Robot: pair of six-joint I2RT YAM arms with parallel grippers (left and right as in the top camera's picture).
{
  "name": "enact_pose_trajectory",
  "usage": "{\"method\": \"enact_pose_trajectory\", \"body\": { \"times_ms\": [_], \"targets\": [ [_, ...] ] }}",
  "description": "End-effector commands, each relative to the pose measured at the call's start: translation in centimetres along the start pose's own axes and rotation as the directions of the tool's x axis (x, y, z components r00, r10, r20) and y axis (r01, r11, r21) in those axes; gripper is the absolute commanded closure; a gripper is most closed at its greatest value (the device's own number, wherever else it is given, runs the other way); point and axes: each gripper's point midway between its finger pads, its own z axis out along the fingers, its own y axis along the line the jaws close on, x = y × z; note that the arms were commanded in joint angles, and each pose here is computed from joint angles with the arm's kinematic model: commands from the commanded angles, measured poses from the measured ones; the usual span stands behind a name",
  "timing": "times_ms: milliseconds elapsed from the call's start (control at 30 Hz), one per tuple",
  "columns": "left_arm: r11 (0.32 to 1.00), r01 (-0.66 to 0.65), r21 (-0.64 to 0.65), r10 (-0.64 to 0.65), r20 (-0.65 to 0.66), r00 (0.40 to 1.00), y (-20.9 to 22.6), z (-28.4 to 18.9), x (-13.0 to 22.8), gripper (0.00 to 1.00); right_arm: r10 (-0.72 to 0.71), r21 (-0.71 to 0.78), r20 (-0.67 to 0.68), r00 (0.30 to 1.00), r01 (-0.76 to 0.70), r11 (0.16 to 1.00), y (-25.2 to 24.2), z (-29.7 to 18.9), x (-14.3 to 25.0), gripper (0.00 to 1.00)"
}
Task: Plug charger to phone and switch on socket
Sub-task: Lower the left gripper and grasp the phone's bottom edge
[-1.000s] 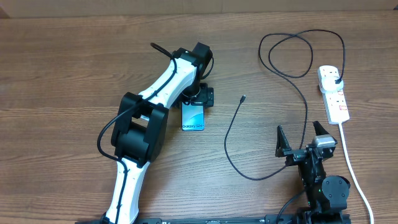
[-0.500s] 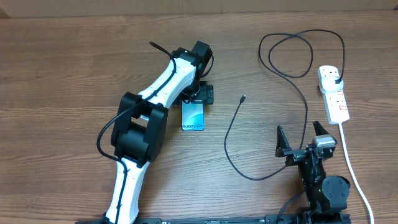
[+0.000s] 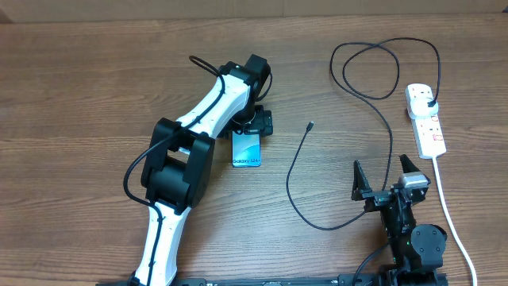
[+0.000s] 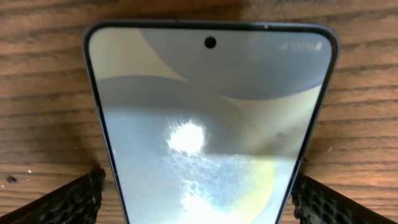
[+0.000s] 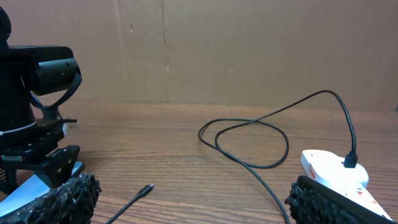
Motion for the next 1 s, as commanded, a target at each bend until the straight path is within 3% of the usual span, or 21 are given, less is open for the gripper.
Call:
{"method": "enact_pose_trajectory", "body": {
  "times_ms": [0, 433, 967],
  "targets": [
    [1.000, 0.005, 0.025, -0.003, -0.092, 0.996, -1.0, 1.9, 2.4, 0.00, 0.002, 0.006, 0.002, 1.000, -0.002, 1.000, -0.1, 0.0, 0.2, 0.00],
    [0.998, 0.056, -0.011, -0.057, -0.135, 0.989, -0.1, 3.3, 3.9, 0.00, 0.002, 0.006, 0.002, 1.000, -0.002, 1.000, -0.1, 0.0, 0.2, 0.00],
    [0.998, 0.055, 0.001, -0.055, -0.111, 0.992, -0.4, 3.5, 3.3, 0.00, 0.002, 0.006, 0.002, 1.000, -0.002, 1.000, -0.1, 0.0, 0.2, 0.00]
  ]
}}
